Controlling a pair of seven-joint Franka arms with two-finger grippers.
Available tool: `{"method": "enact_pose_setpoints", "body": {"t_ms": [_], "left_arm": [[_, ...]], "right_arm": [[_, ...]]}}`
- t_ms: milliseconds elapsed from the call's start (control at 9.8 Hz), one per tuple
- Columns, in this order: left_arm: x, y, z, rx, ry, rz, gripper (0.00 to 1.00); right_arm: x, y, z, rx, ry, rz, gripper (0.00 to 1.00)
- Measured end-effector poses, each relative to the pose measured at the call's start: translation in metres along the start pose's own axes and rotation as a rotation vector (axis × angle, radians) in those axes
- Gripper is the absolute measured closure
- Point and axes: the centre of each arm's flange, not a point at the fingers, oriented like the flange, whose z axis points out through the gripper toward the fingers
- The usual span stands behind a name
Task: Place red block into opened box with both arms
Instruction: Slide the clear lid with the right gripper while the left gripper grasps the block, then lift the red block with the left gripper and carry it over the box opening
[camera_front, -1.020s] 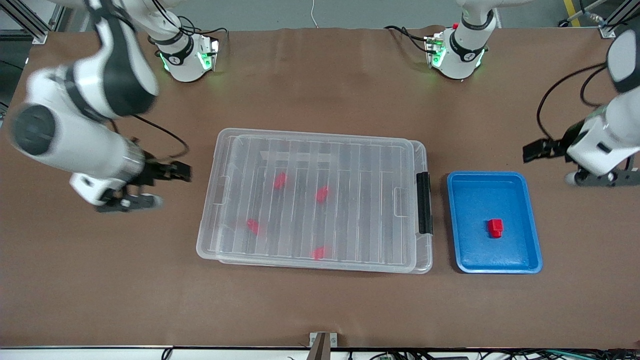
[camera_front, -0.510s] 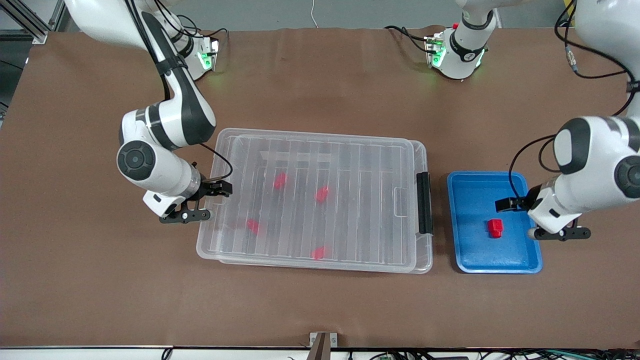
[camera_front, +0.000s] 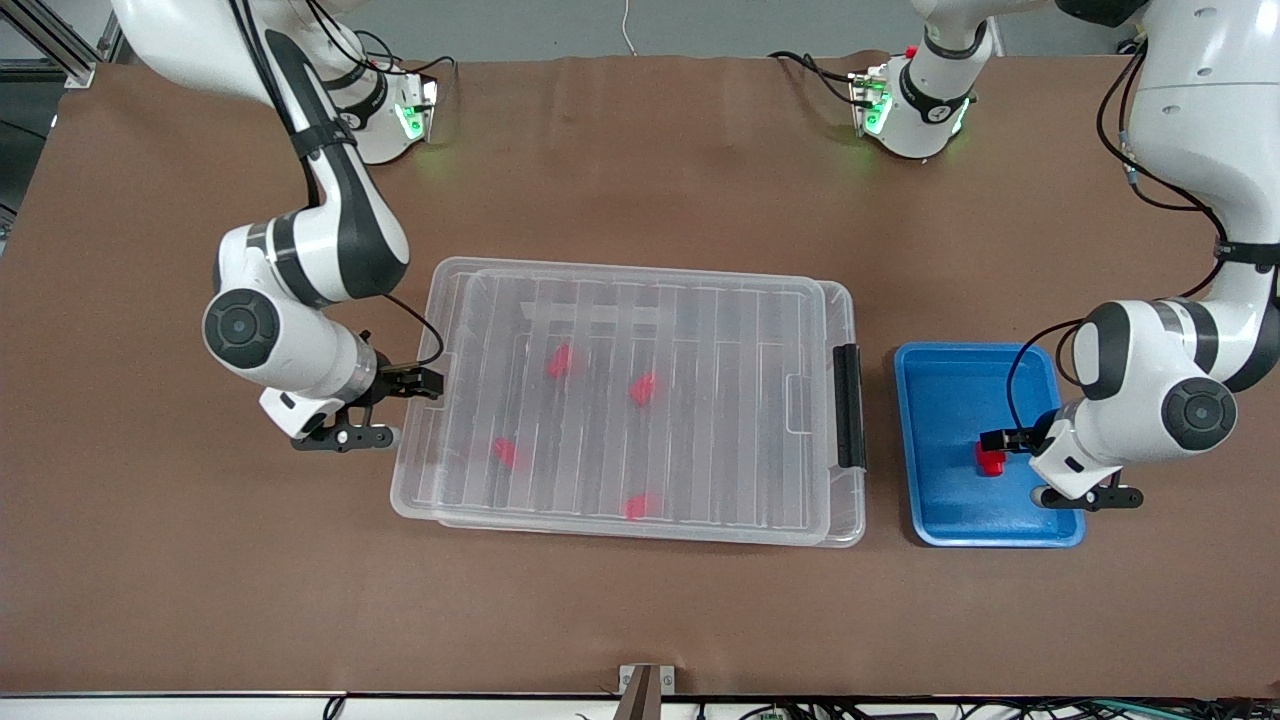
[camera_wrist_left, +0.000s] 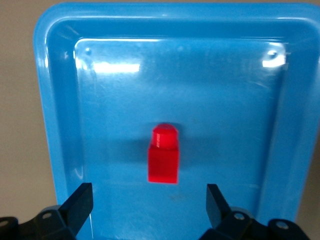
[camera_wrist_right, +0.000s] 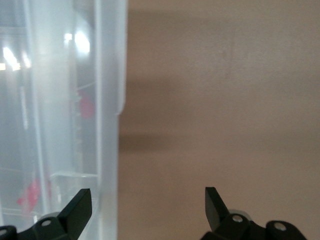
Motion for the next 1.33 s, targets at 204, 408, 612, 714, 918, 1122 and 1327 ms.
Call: {"method": "enact_pose_setpoints", "body": {"t_ms": [204, 408, 612, 714, 918, 1122, 1327], "left_arm": [[0.003, -0.005, 0.032, -0.012, -0.004, -0.007, 0.05], [0.007, 0.002, 0.056, -0.024, 0.009, 0.001, 0.14], [0.009, 0.01, 0.061, -0.03, 0.01, 0.009, 0.34], [0.01, 0.014, 0.058, -0.032, 0.015, 0.014, 0.5], [0.014, 0.018, 0.048, -0.035, 0.035, 0.018, 0.64], [0.018, 0.037, -0.003, -0.049, 0.071, 0.031, 0.64], [0.003, 0.082, -0.102, -0.061, 0.104, 0.025, 0.64]], "right_arm": [[0.002, 0.012, -0.001, 0.002, 0.0, 0.001, 0.0], [0.005, 0.037, -0.002, -0.019, -0.013, 0.004, 0.0], [0.004, 0.078, -0.007, -0.082, -0.047, 0.017, 0.0], [0.003, 0.098, -0.011, -0.099, -0.063, 0.017, 0.0], [0.0, 0.138, -0.02, -0.108, -0.088, 0.011, 0.0], [-0.003, 0.172, -0.028, -0.099, -0.089, 0.013, 0.0], [-0.004, 0.177, -0.031, -0.097, -0.09, 0.013, 0.0]]}}
